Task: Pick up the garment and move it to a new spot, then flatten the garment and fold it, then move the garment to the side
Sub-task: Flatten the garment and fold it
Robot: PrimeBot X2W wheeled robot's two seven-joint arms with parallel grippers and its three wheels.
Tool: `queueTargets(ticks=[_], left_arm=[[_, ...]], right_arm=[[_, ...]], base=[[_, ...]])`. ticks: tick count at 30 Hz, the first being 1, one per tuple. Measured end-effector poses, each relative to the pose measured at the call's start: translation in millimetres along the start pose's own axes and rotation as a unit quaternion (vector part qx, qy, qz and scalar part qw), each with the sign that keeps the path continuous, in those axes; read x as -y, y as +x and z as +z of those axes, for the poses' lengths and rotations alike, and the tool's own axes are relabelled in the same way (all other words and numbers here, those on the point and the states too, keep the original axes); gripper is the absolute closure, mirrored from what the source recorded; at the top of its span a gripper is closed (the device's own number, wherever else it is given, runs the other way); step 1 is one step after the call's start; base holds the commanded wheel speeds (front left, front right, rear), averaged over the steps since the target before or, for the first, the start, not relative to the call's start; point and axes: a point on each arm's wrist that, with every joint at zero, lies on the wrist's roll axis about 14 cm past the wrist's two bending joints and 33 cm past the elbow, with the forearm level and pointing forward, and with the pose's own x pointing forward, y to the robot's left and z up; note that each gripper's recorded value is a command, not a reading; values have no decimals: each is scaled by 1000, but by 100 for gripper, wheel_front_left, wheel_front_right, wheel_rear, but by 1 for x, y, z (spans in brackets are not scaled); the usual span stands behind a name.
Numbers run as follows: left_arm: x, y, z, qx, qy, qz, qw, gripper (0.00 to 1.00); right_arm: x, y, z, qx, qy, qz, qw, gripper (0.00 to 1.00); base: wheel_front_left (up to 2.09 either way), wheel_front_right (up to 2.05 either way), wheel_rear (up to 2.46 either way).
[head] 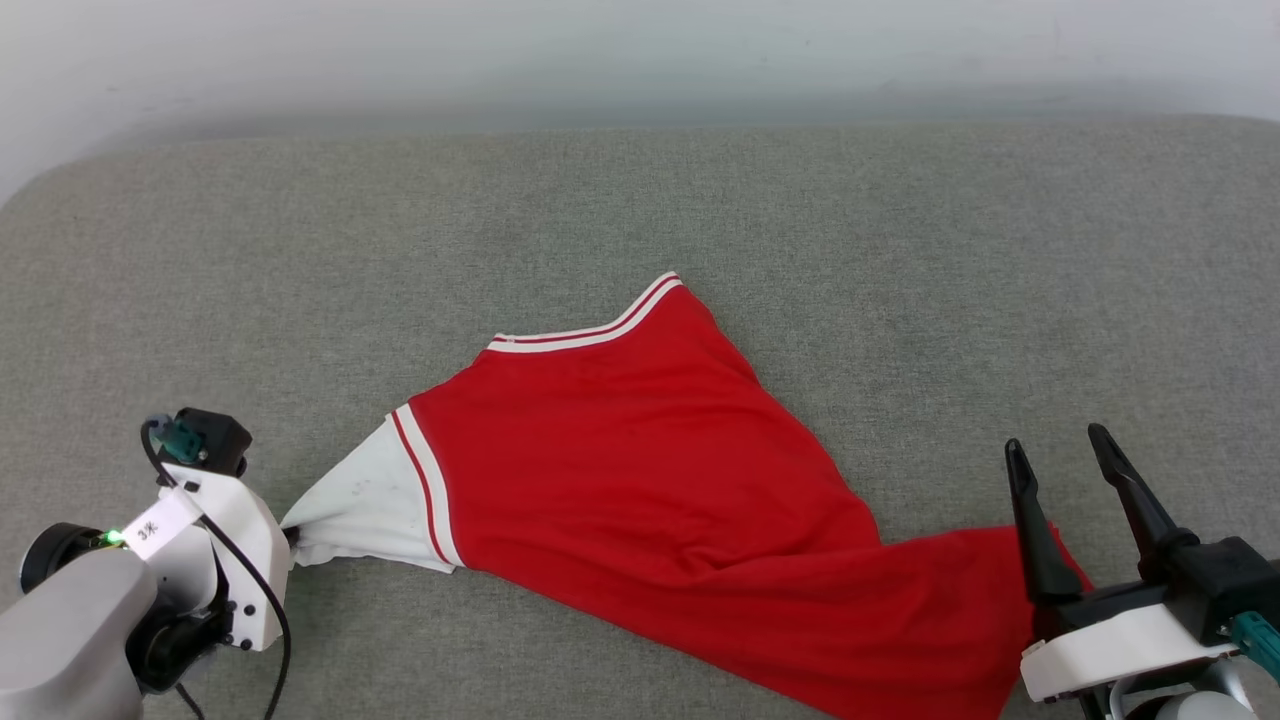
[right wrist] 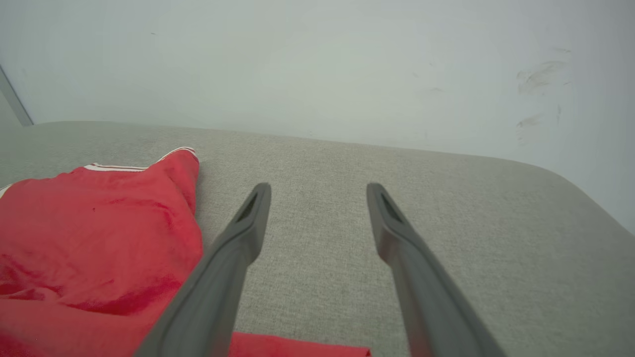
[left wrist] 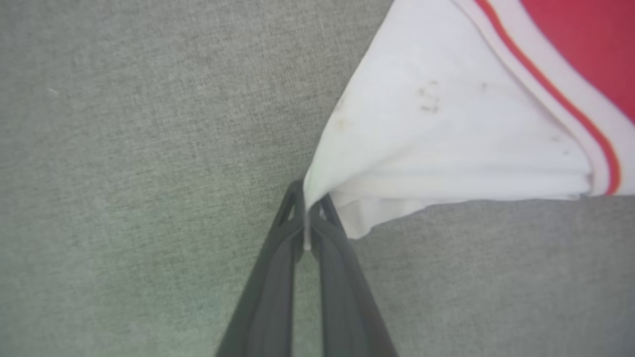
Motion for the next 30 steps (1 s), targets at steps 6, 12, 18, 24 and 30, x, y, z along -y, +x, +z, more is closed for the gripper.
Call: queueTargets(ticks=[6, 12, 18, 24, 30], left_arm=[[3, 8, -5, 14, -13, 2, 1000, 0], [8, -7, 34, 141, -7, 18, 990, 0], [6, -42, 66, 277, -13, 51, 960, 0], [13, -71, 78, 367, -22, 83, 926, 0], [18, -99, 91, 429, -27, 131, 893, 0]], right_arm=[[3, 1, 4, 6, -2, -2, 1000, 0], [12, 10, 35, 50, -10, 1, 999, 0], [12, 33, 84, 113, -43, 31, 992, 0], [-9, 63, 129, 147, -57, 84, 984, 0], [-45, 95, 155, 146, -63, 148, 976, 0]], base=[[0, 0, 0], [0, 0, 0], [0, 0, 0], [0, 0, 0], [0, 0, 0]])
